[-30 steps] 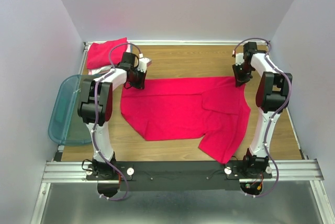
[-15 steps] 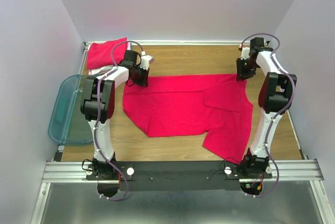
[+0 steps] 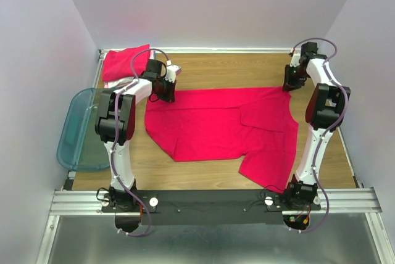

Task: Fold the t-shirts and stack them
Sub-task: Fold the flattened tshirt in 1/3 of the way

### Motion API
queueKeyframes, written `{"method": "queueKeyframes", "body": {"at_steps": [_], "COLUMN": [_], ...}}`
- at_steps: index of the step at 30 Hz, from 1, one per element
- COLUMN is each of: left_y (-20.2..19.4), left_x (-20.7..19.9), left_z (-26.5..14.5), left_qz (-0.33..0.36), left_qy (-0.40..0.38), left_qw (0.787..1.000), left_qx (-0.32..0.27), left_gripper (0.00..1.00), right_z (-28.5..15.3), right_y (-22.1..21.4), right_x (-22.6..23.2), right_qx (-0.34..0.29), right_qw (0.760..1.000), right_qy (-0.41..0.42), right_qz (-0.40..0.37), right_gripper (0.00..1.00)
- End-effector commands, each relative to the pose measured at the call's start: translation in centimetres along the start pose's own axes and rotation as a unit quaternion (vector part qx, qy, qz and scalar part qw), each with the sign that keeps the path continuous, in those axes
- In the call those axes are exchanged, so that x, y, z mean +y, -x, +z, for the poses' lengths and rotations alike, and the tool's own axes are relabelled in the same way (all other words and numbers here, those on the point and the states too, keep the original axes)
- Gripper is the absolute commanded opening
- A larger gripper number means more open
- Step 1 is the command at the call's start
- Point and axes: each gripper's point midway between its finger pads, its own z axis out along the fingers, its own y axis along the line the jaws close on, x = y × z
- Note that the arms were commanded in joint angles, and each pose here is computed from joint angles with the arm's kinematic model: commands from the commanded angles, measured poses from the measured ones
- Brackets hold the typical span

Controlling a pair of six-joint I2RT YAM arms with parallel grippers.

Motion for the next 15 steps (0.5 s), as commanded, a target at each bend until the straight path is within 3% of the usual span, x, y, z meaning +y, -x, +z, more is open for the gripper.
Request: {"method": "queueKeyframes", "body": {"at_steps": [1, 6, 10, 15], "left_y": [-0.5, -1.0, 0.9, 4.0], "left_x": [0.2, 0.1, 1.2, 0.5], "left_z": [0.0, 0.6, 1.2, 0.1], "left_qz": [-0.023, -0.035, -0.014, 0.042], "left_qy": [0.005, -0.005, 0.003, -0.033], "left_qw": [1.0, 0.999, 1.0, 0.999], "left_qx": [0.005, 0.016, 0.013, 0.003], "left_gripper": [0.13, 0.13, 0.13, 0.16], "right_z": [3.2, 4.9, 5.6, 2.0], "right_y": [-1.5, -1.8, -0.1, 2.7], "right_x": [-0.8, -2.6, -3.2, -1.3], "right_qx": [0.034, 0.048, 0.031, -0.014], "right_qw": [0.999, 0.998, 0.998, 1.0], "right_qy": [-0.007, -0.041, -0.048, -0.008], "right_qz": [0.011, 0.003, -0.002, -0.026], "right_gripper": [0.33, 0.32, 0.32, 0.41]}}
